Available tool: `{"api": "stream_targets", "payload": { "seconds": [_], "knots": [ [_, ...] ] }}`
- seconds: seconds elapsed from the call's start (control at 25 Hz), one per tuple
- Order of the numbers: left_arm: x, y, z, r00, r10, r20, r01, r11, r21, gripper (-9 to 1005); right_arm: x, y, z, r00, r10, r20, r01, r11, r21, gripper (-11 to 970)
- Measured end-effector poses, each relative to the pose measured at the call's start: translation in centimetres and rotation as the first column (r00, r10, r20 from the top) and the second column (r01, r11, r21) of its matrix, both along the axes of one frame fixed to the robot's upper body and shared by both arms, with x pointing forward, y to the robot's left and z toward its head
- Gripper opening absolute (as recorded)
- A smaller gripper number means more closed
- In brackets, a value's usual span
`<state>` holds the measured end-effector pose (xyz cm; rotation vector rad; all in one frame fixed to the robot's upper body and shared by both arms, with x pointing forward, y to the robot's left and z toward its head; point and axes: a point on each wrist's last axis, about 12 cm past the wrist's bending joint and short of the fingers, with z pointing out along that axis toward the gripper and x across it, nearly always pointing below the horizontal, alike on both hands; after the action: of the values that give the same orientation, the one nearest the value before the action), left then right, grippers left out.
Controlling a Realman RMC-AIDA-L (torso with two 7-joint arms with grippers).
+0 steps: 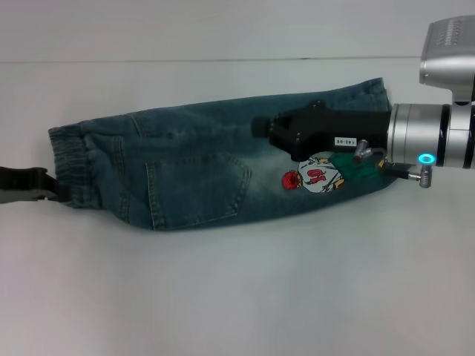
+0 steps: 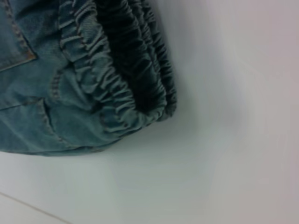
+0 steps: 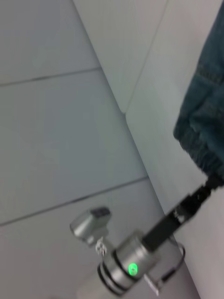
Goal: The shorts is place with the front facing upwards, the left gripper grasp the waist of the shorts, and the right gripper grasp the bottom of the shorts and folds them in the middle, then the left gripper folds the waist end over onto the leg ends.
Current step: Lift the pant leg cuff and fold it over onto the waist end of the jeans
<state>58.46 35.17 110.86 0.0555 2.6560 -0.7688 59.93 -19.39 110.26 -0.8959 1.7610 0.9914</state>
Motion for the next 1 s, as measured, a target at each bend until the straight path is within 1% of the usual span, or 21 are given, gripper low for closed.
{"api": "stream_targets", "payload": {
  "seconds": [0.16, 0.36, 0.56, 0.8, 1.0],
  "knots": [
    [-0.4, 0.6, 1.3, 0.999, -0.023, 0.029, 0.024, 0.999, -0.027, 34, 0.0, -0.3, -0.8, 0.998, -0.061, -0.002, 0.061, 0.998, 0.018, -2],
    [-0.7, 0.9, 3.0, 0.997, -0.072, 0.039, 0.074, 0.996, -0.055, 34, 0.1, -0.6, -2.0, 0.986, -0.168, -0.001, 0.168, 0.984, 0.062, -2],
    [-0.4, 0.3, 4.6, 0.99, -0.125, 0.057, 0.13, 0.988, -0.087, 35, 0.0, -0.5, -3.0, 0.969, -0.246, -0.01, 0.246, 0.966, 0.085, -2],
    [0.4, -0.5, 7.0, 0.977, -0.171, 0.124, 0.188, 0.971, -0.149, 35, 0.1, -0.5, -4.8, 0.926, -0.375, -0.049, 0.377, 0.923, 0.07, -2],
    [1.0, -1.5, 8.8, 0.96, -0.206, 0.189, 0.246, 0.944, -0.222, 35, -0.6, 0.4, -6.0, 0.923, -0.383, -0.035, 0.384, 0.922, 0.041, -2]
  ]
}}
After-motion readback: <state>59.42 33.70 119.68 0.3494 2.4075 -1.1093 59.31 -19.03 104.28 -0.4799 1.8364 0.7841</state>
